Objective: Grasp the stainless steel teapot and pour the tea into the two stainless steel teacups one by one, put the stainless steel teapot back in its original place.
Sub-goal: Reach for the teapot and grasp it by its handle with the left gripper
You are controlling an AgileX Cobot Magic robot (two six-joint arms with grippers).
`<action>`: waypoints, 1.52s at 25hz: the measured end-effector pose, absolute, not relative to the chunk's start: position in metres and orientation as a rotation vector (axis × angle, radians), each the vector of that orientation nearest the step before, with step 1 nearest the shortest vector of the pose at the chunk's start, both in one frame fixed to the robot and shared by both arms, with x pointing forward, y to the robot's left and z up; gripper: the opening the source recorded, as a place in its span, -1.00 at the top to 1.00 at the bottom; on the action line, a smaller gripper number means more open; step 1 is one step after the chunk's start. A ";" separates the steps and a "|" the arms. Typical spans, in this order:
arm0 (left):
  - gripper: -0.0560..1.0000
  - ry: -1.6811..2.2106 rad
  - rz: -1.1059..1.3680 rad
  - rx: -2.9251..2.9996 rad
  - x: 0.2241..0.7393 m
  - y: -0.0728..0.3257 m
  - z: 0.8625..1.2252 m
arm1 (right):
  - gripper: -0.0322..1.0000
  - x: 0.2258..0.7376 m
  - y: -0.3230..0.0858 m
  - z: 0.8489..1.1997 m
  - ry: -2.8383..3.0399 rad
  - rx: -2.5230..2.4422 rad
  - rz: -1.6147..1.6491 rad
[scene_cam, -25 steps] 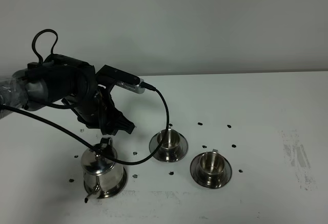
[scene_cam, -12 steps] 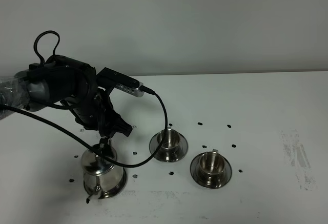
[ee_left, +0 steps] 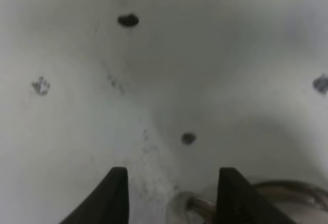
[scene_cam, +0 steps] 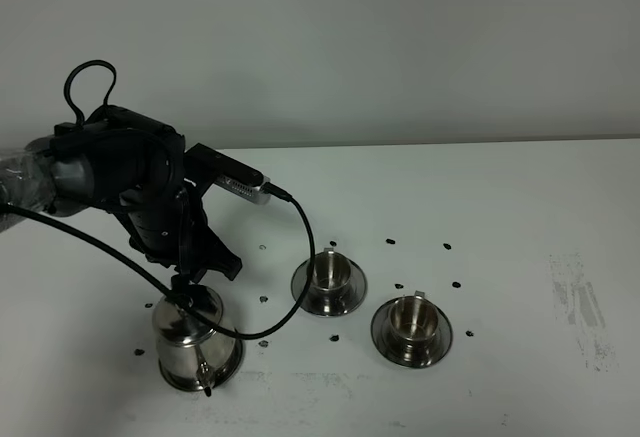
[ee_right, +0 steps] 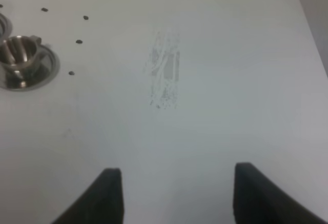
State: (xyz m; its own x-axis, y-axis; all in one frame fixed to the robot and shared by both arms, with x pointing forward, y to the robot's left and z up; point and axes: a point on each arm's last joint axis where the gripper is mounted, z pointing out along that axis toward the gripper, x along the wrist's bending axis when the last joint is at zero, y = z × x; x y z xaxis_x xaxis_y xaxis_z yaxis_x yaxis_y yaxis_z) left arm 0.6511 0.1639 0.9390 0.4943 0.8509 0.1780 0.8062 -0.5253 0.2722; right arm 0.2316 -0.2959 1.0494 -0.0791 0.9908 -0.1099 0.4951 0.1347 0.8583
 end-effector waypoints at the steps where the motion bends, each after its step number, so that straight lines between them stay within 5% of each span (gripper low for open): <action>1: 0.02 1.450 0.434 2.588 0.651 0.165 0.939 | -0.01 0.232 -0.296 1.049 1.678 1.454 0.853; 15: 0.02 1.576 0.340 2.657 0.645 0.187 0.938 | -0.01 0.232 -0.296 1.049 1.679 1.453 0.853; 29: 0.03 1.615 0.431 2.575 0.643 0.203 0.973 | -0.01 0.232 -0.296 1.049 1.679 1.453 0.853; 38: 0.05 1.663 0.378 2.649 0.629 0.219 0.946 | -0.01 0.232 -0.296 1.049 1.679 1.453 0.853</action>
